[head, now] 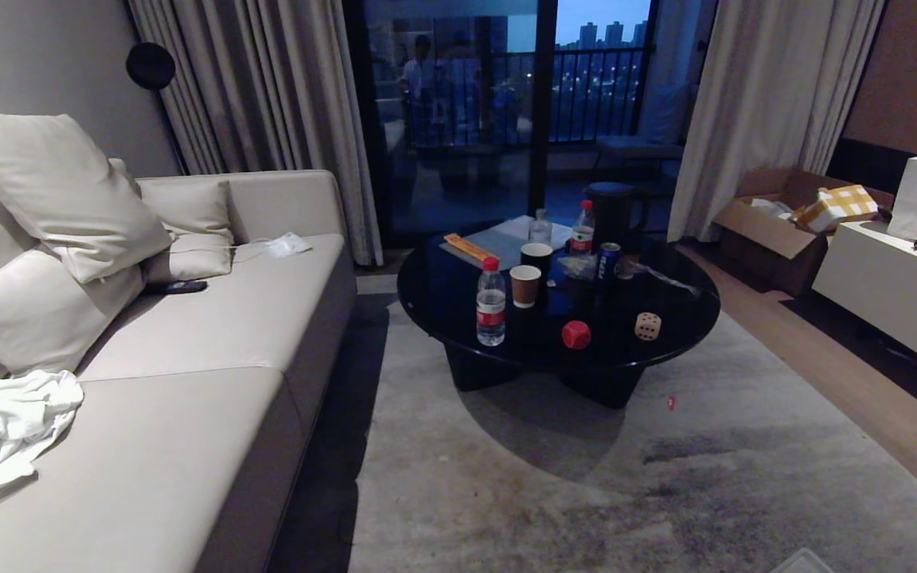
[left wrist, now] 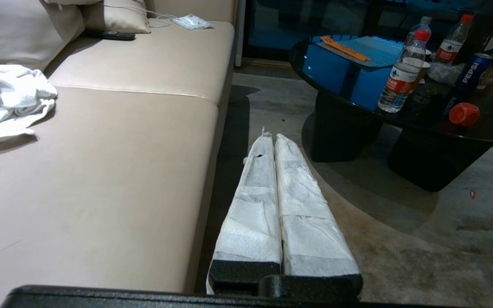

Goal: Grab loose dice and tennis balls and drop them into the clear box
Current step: Put the ball in the box

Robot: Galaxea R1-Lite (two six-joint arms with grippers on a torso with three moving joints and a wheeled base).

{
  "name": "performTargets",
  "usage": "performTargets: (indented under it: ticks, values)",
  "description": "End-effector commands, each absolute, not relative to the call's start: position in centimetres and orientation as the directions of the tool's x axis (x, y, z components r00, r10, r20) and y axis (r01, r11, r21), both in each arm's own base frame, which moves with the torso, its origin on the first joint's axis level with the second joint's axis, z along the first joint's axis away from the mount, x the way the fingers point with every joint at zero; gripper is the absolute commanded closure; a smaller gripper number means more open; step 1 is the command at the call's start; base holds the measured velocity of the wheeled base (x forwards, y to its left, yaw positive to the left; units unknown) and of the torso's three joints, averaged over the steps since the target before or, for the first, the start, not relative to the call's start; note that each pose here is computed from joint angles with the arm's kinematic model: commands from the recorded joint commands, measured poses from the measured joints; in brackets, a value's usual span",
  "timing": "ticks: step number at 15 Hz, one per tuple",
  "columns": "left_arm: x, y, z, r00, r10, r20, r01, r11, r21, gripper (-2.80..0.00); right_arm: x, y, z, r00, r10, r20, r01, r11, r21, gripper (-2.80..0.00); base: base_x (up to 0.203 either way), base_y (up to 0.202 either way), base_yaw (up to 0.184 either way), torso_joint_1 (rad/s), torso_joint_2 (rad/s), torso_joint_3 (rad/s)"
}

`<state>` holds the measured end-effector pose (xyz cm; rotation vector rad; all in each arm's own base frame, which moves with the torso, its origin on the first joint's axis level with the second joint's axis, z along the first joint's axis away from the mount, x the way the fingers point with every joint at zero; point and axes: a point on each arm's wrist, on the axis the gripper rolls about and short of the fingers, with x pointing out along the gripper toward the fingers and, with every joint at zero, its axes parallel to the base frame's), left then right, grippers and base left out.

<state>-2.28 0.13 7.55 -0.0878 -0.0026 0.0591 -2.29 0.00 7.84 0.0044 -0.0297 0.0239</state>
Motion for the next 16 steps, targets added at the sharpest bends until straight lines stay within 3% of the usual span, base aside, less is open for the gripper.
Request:
performTargets:
  ticks: [1, 6, 13, 16]
  values:
    - [-2.28, 0.13, 7.55, 0.998, 0.060, 0.000, -0.060, 0.994, -0.089, 0.00, -2.21, 0.00, 7.59, 1.000, 0.025, 0.020, -0.025, 1.000, 0.004, 0.00, 0.000, 0.000, 0.000, 0.000, 0.00, 0.000]
    - [-2.28, 0.13, 7.54, 0.998, 0.060, 0.000, -0.060, 0.994, -0.087, 0.00, -2.21, 0.00, 7.59, 1.000, 0.025, 0.020, -0.025, 1.000, 0.004, 0.00, 0.000, -0.032, 0.004, 0.001, 0.00, 0.001]
    - [-2.28, 0.14, 7.55, 0.998, 0.061, 0.000, -0.061, 0.994, -0.092, 0.00, -2.21, 0.00, 7.59, 1.000, 0.025, 0.020, -0.025, 1.000, 0.004, 0.00, 0.000, -0.176, -0.001, 0.002, 0.00, 0.003]
    - [-2.28, 0.14, 7.56, 0.998, 0.063, 0.001, -0.062, 0.993, -0.100, 0.00, -2.21, 0.00, 7.59, 0.999, 0.026, 0.020, -0.026, 1.000, 0.004, 0.00, 0.000, -0.066, 0.000, -0.001, 0.00, 0.001]
